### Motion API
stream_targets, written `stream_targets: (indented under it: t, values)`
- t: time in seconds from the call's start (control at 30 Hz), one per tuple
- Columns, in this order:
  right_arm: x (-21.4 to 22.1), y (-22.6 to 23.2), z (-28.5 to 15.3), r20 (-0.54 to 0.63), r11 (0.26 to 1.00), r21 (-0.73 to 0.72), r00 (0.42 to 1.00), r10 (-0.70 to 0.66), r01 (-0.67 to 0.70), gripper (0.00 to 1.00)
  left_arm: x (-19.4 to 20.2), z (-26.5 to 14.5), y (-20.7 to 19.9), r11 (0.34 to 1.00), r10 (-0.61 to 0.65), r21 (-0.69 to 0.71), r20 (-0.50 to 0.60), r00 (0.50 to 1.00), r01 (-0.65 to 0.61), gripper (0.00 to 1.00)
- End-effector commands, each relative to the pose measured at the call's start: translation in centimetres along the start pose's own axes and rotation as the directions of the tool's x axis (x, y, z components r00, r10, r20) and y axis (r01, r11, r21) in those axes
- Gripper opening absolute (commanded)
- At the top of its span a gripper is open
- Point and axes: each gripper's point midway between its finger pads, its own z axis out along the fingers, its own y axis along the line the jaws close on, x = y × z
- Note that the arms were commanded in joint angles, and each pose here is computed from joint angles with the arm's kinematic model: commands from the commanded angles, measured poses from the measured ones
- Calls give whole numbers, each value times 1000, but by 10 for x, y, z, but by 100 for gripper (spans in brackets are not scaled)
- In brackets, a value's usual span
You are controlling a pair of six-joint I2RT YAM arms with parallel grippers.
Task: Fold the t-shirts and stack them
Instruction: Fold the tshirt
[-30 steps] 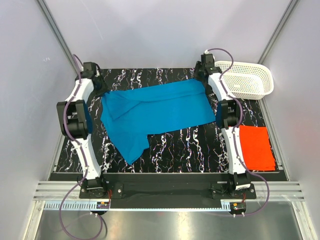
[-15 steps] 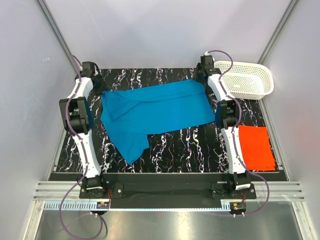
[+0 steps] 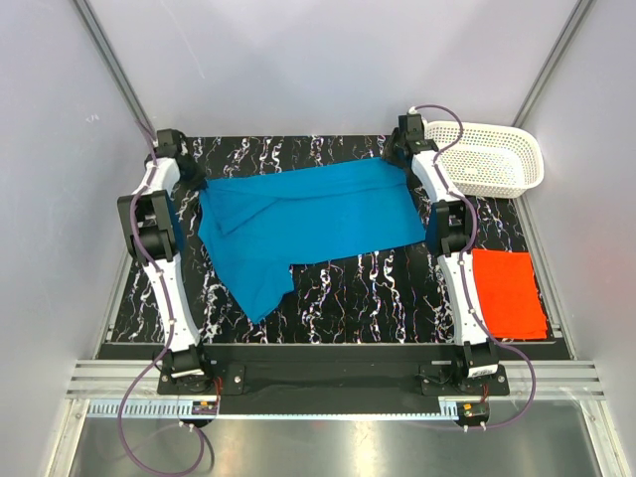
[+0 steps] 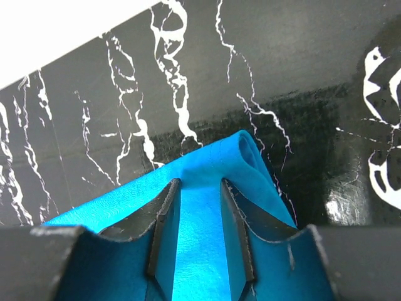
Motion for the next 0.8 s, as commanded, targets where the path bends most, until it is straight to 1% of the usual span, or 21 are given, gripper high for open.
stream_targets:
  t: [0.0, 0.07, 0.17, 0.27, 0.3, 0.33, 0.4, 0.43, 0.5, 0.53, 0.6, 0.63, 0.67, 0.73, 0.77]
  values:
    - [-18, -8, 4, 54, 998, 8, 997, 59, -59, 38, -48, -1, -4, 997, -34, 66, 113, 993, 27, 0]
    - [-19, -11, 5, 54, 997, 8, 996, 70, -71, 39, -54, 4, 2, 997, -41, 65, 122, 992, 33, 0]
    - [-20, -11, 4, 50, 998, -1, 996, 68, -68, 39, -65, 0, 6, 997, -53, 70, 143, 988, 43, 0]
    - [-23, -10, 1, 48, 997, -7, 996, 71, -71, 40, -70, -11, 5, 996, -58, 80, 150, 987, 46, 17]
    - [-21, -7, -1, 37, 997, -23, 997, 71, -70, 41, -70, -15, 2, 995, -55, 91, 150, 987, 42, 20]
    - [-26, -2, -5, 42, 997, -38, 997, 72, -70, 41, -65, -17, 3, 995, -52, 92, 138, 989, 39, 28]
    - [-33, 5, -12, 49, 996, -57, 996, 78, -75, 43, -70, -37, -4, 994, -47, 102, 158, 986, 31, 37]
    - [-40, 10, -18, 58, 995, -74, 995, 78, -73, 45, -67, -50, -5, 994, -46, 101, 161, 986, 30, 42]
    - [-49, 16, -28, 74, 994, -84, 995, 73, -67, 48, -64, -62, -7, 995, -30, 99, 166, 986, 14, 46]
    - [-60, 22, -38, 94, 993, -95, 993, 72, -63, 50, -63, -70, -6, 995, -25, 96, 171, 985, 9, 50]
    - [-66, 24, -47, 102, 994, -95, 993, 56, -47, 55, -56, -87, -7, 995, -10, 95, 173, 985, -7, 52]
    - [-76, 28, -58, 122, 994, -98, 991, 53, -41, 56, -52, -92, -6, 996, -3, 92, 169, 986, -13, 52]
    - [-73, 26, -60, 112, 996, -89, 993, 38, -28, 59, -42, -101, -5, 996, -1, 92, 160, 987, -14, 52]
    - [-81, 30, -75, 124, 996, -86, 992, 25, -14, 61, -35, -117, -8, 995, 14, 98, 166, 986, -30, 52]
    - [-78, 28, -77, 113, 997, -78, 993, 11, -2, 63, -29, -121, -10, 995, 22, 96, 161, 987, -38, 52]
